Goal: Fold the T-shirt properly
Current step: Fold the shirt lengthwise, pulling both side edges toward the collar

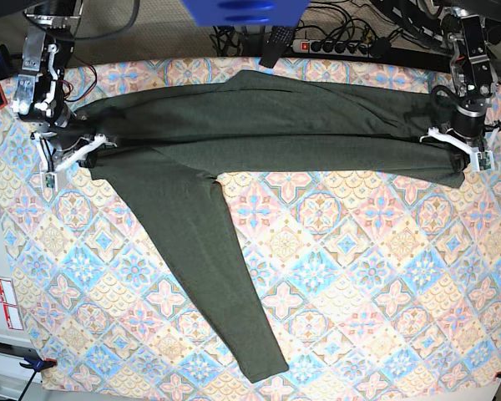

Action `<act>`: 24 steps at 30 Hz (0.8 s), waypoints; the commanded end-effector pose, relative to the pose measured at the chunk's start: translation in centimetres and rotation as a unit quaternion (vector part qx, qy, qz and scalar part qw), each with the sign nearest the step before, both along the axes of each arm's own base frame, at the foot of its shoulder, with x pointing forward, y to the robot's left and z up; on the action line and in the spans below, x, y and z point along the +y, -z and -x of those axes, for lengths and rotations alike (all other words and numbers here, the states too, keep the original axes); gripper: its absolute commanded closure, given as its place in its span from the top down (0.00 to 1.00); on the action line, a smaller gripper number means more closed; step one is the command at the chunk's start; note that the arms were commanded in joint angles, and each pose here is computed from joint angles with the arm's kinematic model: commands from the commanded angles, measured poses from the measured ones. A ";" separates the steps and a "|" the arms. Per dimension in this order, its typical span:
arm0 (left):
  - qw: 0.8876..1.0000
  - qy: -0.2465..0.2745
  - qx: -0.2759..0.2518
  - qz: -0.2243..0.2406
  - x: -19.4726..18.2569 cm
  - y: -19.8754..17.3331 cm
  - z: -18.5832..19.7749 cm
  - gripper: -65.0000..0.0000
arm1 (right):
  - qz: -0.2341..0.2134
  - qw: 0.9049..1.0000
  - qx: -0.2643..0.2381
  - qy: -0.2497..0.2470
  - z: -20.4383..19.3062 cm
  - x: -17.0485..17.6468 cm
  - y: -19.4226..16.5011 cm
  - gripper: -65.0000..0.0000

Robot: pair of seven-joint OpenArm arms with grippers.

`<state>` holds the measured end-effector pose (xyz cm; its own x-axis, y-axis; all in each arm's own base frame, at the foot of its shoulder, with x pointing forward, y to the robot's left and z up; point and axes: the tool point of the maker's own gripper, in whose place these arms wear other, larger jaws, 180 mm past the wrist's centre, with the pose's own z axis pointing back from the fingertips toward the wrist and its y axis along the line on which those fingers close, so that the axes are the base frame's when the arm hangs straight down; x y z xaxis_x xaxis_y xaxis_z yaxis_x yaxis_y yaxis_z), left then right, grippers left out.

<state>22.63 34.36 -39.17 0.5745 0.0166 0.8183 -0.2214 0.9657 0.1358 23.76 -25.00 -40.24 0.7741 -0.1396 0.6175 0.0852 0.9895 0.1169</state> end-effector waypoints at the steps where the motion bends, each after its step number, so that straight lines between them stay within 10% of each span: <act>1: 1.000 0.000 -0.013 -0.014 0.6 -1.1 -0.2 0.00 | 0.010 1.000 -0.018 -0.003 -0.5 -0.5 -1.0 0.00; 18: 0.999 -0.030 0.041 0.000 2.2 3.1 1.8 0.00 | 0.009 1.000 0.003 -0.006 0.9 -0.3 0.1 0.03; 24: 0.999 -0.030 0.039 0.005 2.0 3.1 1.8 0.34 | 0.013 1.000 0.001 -0.007 1.2 -0.3 -0.2 0.29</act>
<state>20.19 35.75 -43.42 0.6611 0.0823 0.7457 -0.2681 0.9542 0.1324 21.30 -24.76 -41.56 0.8130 -0.1285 0.5679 0.0822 0.9909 0.1066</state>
